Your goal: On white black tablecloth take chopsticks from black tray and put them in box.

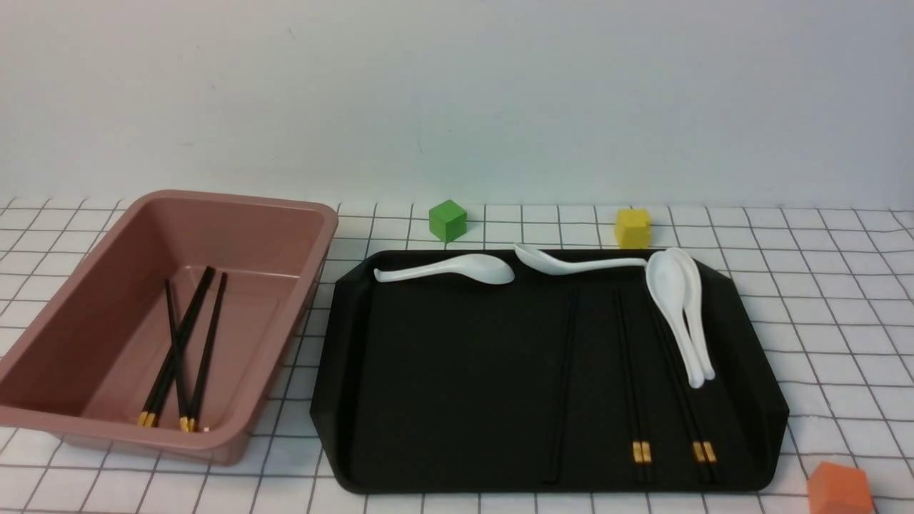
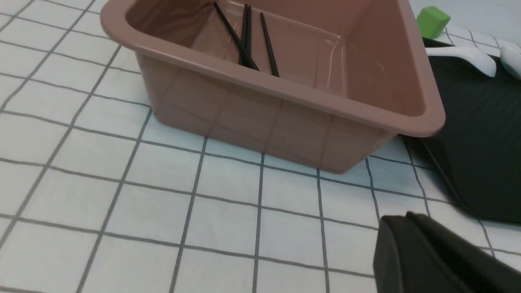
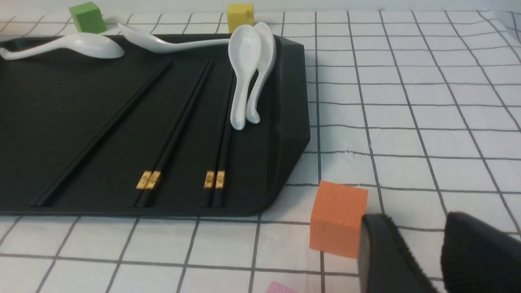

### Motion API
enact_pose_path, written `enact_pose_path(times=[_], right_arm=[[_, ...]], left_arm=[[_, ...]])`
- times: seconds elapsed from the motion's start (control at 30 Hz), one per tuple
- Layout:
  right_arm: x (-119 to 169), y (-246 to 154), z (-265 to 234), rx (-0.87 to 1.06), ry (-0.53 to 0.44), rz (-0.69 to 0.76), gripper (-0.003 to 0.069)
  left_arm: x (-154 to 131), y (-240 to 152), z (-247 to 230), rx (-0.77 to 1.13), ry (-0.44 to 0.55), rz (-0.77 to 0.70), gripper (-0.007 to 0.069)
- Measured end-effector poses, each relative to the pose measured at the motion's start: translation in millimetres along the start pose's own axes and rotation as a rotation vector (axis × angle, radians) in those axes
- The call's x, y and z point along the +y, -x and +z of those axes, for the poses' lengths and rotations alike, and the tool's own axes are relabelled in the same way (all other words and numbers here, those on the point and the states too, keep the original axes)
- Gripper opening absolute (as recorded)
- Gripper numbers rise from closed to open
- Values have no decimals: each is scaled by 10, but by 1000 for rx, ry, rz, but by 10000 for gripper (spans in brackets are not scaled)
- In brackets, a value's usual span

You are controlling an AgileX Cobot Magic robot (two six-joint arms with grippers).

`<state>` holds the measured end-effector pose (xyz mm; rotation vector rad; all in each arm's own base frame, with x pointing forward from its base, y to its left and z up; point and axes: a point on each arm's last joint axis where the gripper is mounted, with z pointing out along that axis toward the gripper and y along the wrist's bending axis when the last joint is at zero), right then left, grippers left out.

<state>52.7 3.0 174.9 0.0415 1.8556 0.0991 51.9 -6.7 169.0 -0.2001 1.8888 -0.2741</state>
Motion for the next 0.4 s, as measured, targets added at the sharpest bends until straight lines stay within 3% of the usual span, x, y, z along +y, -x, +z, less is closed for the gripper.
enact_pose_path(times=[0.4], right_arm=[[0, 0, 0, 0, 0, 0, 240]], left_arm=[[0, 0, 0, 0, 0, 0, 26]])
